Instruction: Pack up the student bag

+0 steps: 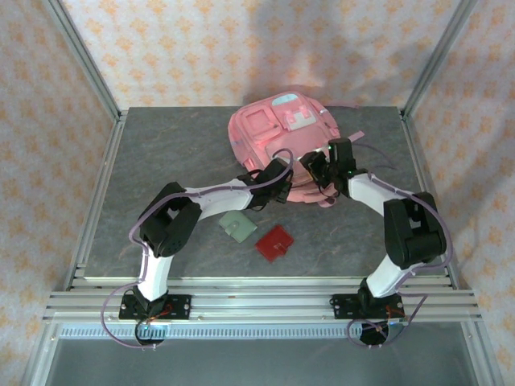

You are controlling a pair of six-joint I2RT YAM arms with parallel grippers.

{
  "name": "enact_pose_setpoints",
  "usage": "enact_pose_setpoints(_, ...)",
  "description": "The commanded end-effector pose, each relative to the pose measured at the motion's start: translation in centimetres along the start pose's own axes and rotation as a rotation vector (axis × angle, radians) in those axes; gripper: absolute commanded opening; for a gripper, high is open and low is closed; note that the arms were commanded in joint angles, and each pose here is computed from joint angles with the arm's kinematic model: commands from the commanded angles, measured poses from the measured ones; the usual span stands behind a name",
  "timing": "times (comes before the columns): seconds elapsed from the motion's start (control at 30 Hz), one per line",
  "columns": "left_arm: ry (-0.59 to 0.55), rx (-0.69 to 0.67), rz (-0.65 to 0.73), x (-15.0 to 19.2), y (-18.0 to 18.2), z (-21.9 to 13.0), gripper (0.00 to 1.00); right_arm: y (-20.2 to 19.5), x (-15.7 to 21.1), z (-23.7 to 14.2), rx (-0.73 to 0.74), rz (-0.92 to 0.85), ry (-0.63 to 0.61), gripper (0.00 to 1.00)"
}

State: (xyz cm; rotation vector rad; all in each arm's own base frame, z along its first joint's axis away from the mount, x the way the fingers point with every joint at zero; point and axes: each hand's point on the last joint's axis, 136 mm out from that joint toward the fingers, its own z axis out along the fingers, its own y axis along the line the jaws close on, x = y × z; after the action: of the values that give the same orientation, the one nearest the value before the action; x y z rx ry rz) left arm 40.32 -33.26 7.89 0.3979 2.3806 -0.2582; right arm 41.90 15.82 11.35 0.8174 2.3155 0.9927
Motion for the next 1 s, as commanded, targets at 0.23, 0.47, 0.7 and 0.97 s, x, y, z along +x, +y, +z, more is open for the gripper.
enact_pose_setpoints(0.23,-0.058,0.031,-0.014,-2.7,0.2,-2.4,0.0,-0.1,0.6,-0.4,-0.006,0.013,-0.002,0.47)
enact_pose_setpoints(0.47,-0.034,0.035,-0.013,-1.7,0.0,-2.1,0.0,1.6,-1.4,0.9,-0.02,-0.001,-0.039,0.21)
enact_pose_setpoints(0.7,-0.028,-0.012,-0.139,-1.2,4.7,-1.7,0.0,1.1,-2.4,1.0,0.018,-0.009,-0.075,0.0)
enact_pose_setpoints(0.97,-0.069,-0.17,-0.254,-2.5,12.3,-3.2,0.12,1.2,-3.6,0.2,0.004,0.004,-0.107,0.0)
